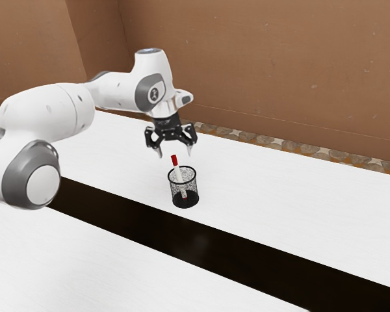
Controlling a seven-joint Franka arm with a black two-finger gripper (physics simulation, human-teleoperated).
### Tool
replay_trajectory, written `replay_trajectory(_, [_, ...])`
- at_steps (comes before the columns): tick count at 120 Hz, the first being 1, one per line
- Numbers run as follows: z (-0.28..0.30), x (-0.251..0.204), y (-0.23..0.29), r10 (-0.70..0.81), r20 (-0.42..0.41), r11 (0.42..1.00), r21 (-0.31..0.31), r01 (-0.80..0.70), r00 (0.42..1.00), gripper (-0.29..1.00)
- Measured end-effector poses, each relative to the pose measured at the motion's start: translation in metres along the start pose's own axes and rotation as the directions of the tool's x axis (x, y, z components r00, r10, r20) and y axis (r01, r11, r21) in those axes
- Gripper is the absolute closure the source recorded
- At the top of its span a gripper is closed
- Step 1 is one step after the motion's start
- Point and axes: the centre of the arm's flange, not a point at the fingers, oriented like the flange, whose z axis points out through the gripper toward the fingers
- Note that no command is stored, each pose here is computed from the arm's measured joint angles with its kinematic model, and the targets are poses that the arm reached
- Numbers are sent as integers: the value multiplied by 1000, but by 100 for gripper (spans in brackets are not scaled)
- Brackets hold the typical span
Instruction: Take the marker out of the pen holder and place it to the left of the pen holder.
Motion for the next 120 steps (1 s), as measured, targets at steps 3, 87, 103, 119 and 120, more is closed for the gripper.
replay_trajectory(3, [2, -2, 0, -6, 11, 1000, -4, 6, 1000, 0])
replay_trajectory(87, [9, -22, 7, -5, 125, 1000, -5, 6, 992, 0])
replay_trajectory(103, [10, -18, 7, -3, 105, 1000, -10, 4, 994, 0])
replay_trajectory(119, [9, -16, 6, 0, 96, 1000, -14, 2, 995, 5])
replay_trajectory(120, [8, -16, 6, -1, 95, 1000, -15, 2, 995, 6])
